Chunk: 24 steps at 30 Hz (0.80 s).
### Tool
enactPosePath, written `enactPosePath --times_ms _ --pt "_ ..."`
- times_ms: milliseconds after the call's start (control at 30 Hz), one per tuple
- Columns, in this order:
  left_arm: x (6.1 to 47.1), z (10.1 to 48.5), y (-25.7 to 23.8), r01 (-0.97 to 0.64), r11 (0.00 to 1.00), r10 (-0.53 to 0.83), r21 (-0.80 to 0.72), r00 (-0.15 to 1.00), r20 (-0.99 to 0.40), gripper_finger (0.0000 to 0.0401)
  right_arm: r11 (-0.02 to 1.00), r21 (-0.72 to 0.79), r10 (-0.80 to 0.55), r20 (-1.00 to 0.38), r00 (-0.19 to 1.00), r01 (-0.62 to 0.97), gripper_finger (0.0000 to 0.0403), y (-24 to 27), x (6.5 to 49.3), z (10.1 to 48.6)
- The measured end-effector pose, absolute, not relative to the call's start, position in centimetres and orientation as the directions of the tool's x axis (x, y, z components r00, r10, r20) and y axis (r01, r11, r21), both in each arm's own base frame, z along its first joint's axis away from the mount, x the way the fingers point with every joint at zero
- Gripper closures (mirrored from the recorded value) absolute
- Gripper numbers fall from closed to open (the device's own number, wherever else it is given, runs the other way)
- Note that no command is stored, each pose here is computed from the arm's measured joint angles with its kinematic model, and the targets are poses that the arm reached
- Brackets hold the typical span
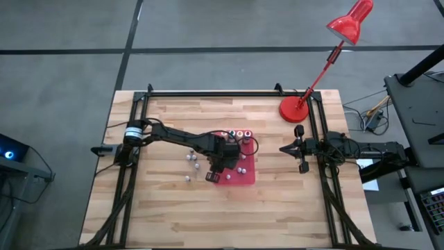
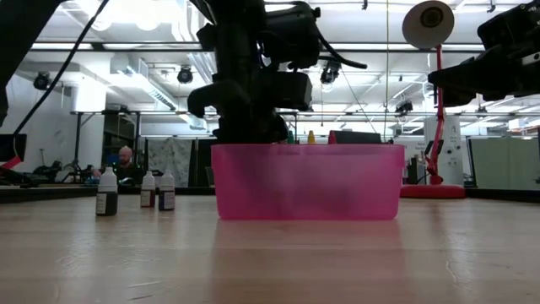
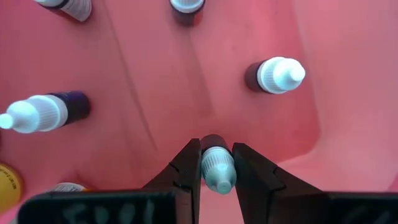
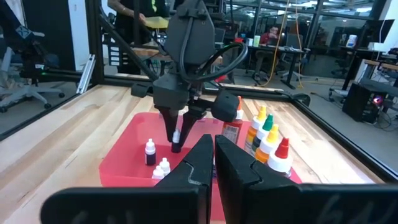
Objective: Pick & Place food coloring
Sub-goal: Put the small food coloring bottle into the red bin
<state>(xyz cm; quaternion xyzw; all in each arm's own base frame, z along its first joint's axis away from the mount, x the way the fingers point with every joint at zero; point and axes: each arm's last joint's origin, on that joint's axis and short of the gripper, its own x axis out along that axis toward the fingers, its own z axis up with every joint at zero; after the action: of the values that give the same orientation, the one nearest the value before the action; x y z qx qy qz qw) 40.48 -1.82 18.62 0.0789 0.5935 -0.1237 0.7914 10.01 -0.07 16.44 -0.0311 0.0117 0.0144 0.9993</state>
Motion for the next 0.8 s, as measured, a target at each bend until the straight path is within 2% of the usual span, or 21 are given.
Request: enactPosePath --times_ms 500,800 --pt "40.61 18.68 -1.83 0.278 0.96 -0.103 -0.023 0.278 -0.955 0.0349 0.998 -0.06 0.028 -0.025 0.999 -0.03 0.0394 -0.07 10.01 16.43" --pt "40.64 18.72 -1.83 0.278 0.96 -0.104 -0.022 0.282 -0.954 0.0316 0.998 -0.059 0.028 -0.025 0.999 -0.03 0.0394 -0.07 10.01 16.43"
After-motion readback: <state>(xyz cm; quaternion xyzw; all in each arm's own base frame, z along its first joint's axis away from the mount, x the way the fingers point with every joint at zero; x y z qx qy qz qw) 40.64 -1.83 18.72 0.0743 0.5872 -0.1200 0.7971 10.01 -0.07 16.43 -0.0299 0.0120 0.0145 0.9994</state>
